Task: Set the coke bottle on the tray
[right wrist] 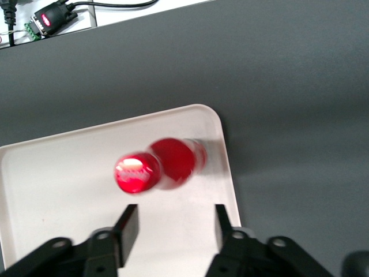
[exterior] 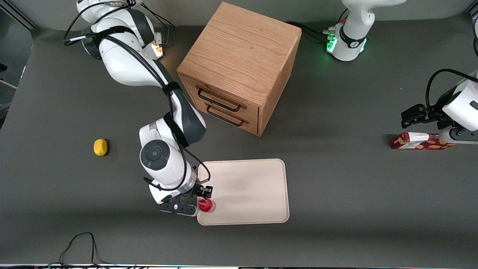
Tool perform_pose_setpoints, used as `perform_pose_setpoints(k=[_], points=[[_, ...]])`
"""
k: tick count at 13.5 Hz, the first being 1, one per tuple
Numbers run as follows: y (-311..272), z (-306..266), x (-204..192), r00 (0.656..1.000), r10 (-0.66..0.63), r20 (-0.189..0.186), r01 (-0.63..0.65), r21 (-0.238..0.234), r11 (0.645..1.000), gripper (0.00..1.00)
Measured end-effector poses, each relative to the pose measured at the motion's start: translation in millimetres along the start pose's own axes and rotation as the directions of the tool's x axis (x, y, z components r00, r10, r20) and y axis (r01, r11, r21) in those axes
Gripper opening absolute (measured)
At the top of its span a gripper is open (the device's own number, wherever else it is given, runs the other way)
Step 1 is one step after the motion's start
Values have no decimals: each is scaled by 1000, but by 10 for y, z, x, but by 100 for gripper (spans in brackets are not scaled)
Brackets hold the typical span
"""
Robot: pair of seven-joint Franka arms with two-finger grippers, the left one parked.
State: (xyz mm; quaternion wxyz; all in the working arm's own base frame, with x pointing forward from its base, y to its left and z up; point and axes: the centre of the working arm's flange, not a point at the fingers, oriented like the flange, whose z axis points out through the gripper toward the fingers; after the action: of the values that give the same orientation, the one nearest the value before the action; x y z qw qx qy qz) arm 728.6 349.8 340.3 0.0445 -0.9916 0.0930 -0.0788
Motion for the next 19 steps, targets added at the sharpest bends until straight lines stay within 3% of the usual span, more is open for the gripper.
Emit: perform_pose_setpoints(k=[3,8,11,15,19], points=[[-10,5,-9,1000,-1,1,1,0,1000,99],[2,-32,-16,1000,0,12,0,-9,1000,100],[111,-350,-64,997,10,79,-6,-56,998,100],[480,-1018,-223,992,-8,125,18,-75,997,100],[1226,-1607,-542,980,-77,184,92,-76,993,100]])
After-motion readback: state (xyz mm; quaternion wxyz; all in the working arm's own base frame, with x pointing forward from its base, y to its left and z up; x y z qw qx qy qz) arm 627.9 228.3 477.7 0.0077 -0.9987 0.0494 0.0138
